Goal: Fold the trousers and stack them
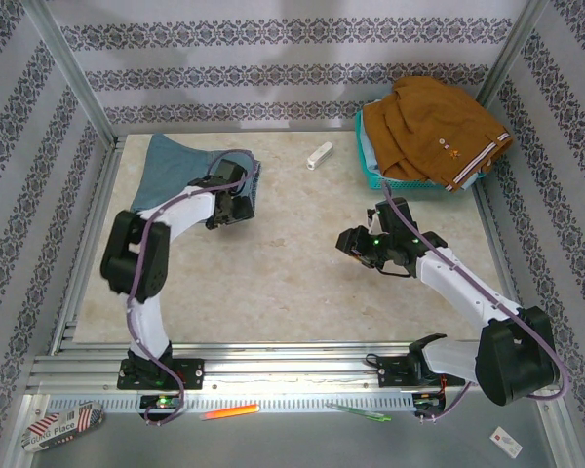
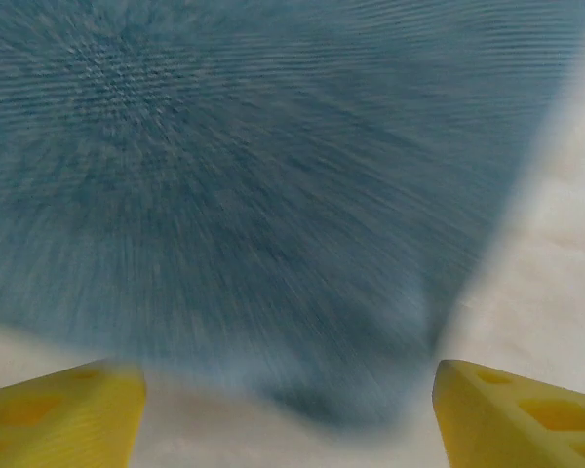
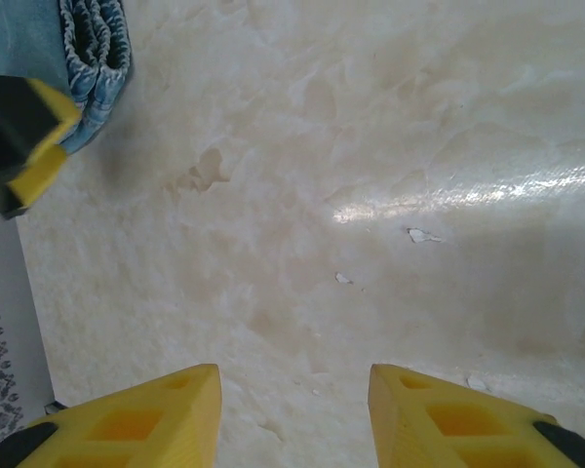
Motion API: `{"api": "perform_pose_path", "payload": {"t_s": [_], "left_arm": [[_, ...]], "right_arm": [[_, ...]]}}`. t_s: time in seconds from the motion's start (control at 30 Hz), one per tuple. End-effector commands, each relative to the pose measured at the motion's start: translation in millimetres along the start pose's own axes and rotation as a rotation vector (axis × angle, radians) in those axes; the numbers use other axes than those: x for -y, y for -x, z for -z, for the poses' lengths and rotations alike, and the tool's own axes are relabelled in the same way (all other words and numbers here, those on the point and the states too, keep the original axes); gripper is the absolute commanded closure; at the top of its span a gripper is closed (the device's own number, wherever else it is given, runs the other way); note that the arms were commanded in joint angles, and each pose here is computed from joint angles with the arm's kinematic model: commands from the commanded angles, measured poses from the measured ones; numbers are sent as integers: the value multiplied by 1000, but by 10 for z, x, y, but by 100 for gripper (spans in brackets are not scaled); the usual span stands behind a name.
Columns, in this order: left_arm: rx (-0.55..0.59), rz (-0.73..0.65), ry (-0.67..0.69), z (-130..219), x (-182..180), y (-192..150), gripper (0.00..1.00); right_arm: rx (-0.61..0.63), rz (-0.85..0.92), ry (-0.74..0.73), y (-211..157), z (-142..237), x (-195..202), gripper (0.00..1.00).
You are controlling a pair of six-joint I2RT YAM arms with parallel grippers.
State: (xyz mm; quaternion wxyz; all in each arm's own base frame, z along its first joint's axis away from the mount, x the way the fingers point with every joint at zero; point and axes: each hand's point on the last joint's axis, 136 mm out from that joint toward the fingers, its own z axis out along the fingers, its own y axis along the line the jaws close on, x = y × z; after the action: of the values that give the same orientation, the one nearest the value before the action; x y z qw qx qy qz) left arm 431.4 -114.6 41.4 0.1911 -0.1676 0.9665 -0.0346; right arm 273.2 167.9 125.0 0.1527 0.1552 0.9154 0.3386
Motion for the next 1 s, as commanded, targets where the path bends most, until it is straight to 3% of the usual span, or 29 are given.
{"api": "perform_pose_path", "payload": {"t_s": [0.0, 0.2, 0.5, 0.67, 0.83, 0.97], "left_arm": [[87, -6, 157, -118, -436, 351, 28], [60, 152, 69, -283, -896, 849, 33], [38, 203, 45, -679, -876, 1208, 33], [32, 138, -37, -696, -678, 1369, 31], [73, 91, -88, -227, -570, 1269, 26], [204, 81, -190, 634, -487, 1065, 16]], "right_arm": [[39, 23, 46, 126, 127, -198, 56], [28, 21, 30, 104, 54, -113, 56], [3, 12, 15, 105, -45, -72, 56], [-9, 19, 5, 102, -52, -62, 56], [6, 44, 25, 174, 39, -143, 55], [78, 116, 98, 324, 320, -412, 51]]}}
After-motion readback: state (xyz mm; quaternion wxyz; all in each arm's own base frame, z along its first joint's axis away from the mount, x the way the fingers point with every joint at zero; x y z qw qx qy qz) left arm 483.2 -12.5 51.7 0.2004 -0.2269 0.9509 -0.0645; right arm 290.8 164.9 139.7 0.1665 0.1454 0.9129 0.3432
